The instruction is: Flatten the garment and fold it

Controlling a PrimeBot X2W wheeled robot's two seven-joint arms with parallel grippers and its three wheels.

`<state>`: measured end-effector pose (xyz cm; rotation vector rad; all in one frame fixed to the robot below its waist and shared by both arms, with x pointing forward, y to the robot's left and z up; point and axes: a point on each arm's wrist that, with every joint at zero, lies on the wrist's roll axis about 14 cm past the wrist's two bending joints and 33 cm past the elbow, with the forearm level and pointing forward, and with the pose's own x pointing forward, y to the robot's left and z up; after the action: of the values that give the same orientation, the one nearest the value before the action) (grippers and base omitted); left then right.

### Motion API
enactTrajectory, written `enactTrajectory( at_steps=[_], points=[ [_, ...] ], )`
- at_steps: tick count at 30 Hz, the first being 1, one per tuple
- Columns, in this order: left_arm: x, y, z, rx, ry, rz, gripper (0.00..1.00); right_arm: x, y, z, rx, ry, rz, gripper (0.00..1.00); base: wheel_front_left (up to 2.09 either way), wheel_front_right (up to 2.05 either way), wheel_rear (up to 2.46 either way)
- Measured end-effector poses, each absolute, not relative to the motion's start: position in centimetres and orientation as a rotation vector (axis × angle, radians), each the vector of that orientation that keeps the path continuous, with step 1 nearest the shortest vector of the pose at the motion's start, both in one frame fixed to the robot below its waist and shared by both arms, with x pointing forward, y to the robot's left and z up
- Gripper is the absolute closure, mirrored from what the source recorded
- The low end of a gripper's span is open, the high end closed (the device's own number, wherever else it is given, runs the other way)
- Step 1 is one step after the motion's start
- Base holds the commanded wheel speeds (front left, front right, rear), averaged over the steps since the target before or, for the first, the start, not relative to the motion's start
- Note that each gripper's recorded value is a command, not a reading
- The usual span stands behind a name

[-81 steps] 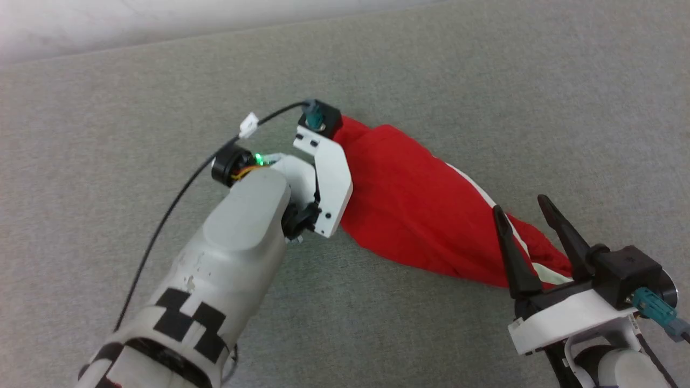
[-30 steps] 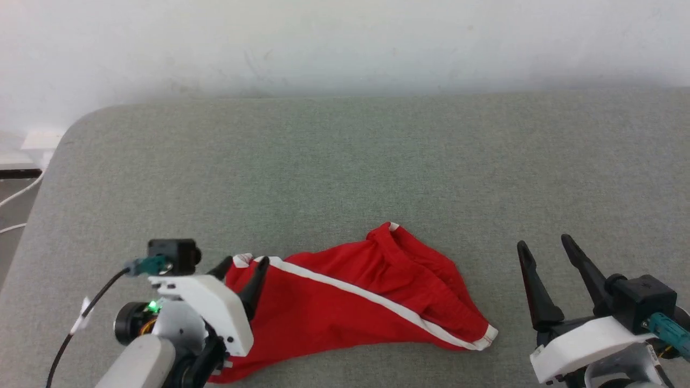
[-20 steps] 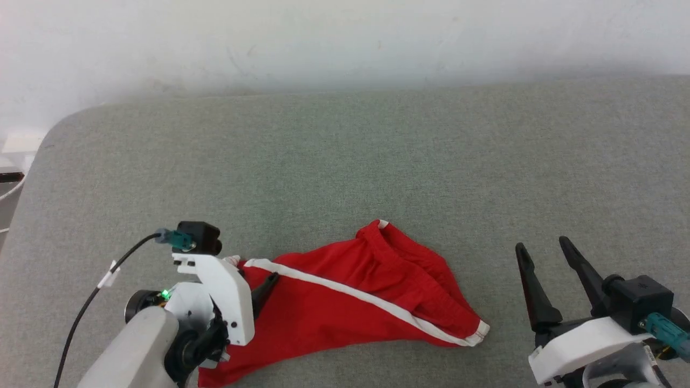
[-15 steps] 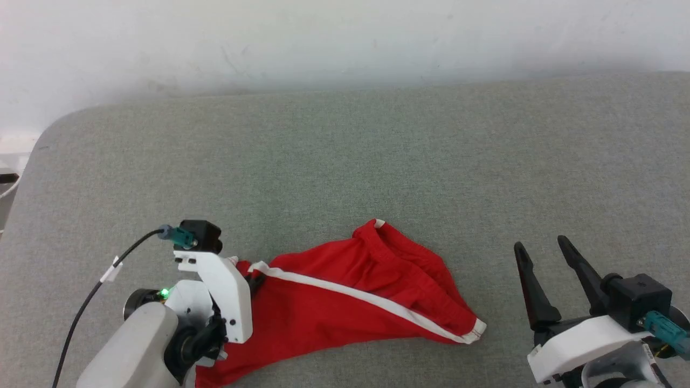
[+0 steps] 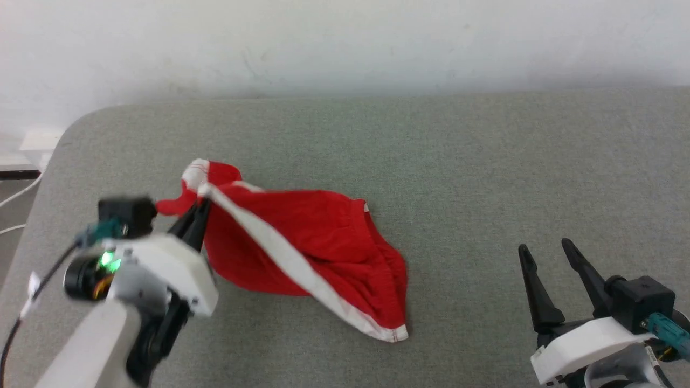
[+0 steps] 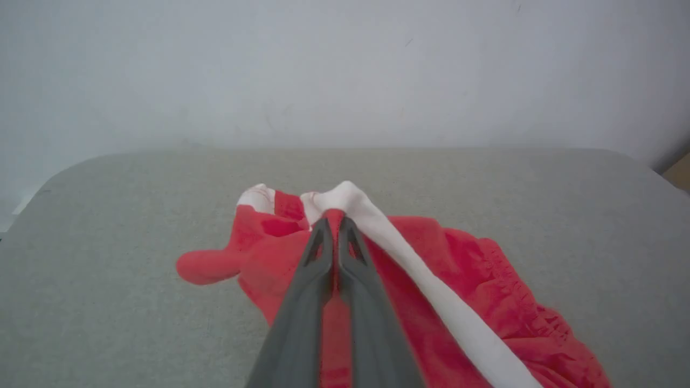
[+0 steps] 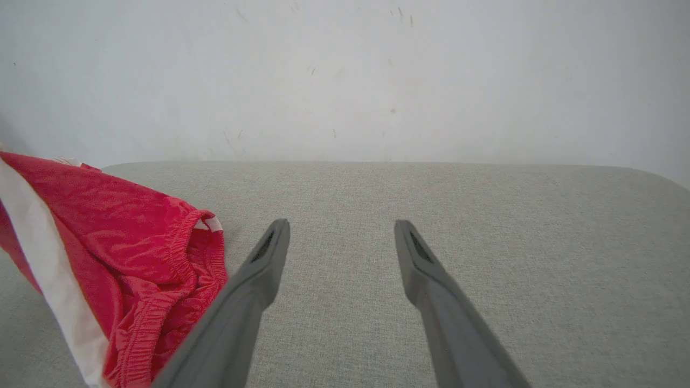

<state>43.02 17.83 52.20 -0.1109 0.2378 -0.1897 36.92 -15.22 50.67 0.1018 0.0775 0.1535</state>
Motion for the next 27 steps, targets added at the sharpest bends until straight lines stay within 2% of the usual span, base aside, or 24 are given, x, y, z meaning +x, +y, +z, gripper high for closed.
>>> enactTrajectory(
  at_steps=[3, 11, 12, 13, 16, 21, 24, 27],
  points=[
    [39.6, 19.8, 49.6, -0.142, 0.296, -0.099, 1.00, 36.8, -15.0, 50.6, 0.103, 0.082, 0.161, 0.00, 0.00, 0.00, 0.00],
    [28.0, 23.2, 40.2, -0.270, 0.628, 0.141, 1.00, 37.0, -13.6, 50.6, 0.111, 0.088, 0.203, 0.00, 0.00, 0.00, 0.00],
    [27.0, 23.3, 39.4, -0.281, 0.662, 0.158, 0.70, 37.0, -13.5, 50.6, 0.110, 0.091, 0.208, 0.00, 0.00, 0.00, 0.00],
    [26.1, 23.4, 38.7, -0.294, 0.697, 0.172, 0.02, 37.0, -13.3, 50.6, 0.110, 0.091, 0.213, 0.00, 0.00, 0.00, 0.00],
    [25.7, 23.8, 38.7, -0.312, 0.670, 0.206, 0.00, 36.8, -13.0, 50.8, 0.110, 0.086, 0.222, 0.00, 0.00, 0.00, 0.00],
    [28.2, 25.7, 42.1, -0.271, 0.454, 0.258, 0.00, 36.6, -13.1, 50.9, 0.107, 0.087, 0.221, 0.00, 0.00, 0.00, 0.00],
    [30.2, 25.1, 44.3, -0.252, 0.365, 0.208, 0.00, 36.4, -13.3, 50.9, 0.107, 0.089, 0.213, 0.00, 0.00, 0.00, 0.00],
    [32.5, 23.1, 46.1, -0.214, 0.328, 0.081, 0.00, 36.3, -13.5, 50.8, 0.108, 0.092, 0.208, 0.00, 0.00, 0.00, 0.00]
  ],
)
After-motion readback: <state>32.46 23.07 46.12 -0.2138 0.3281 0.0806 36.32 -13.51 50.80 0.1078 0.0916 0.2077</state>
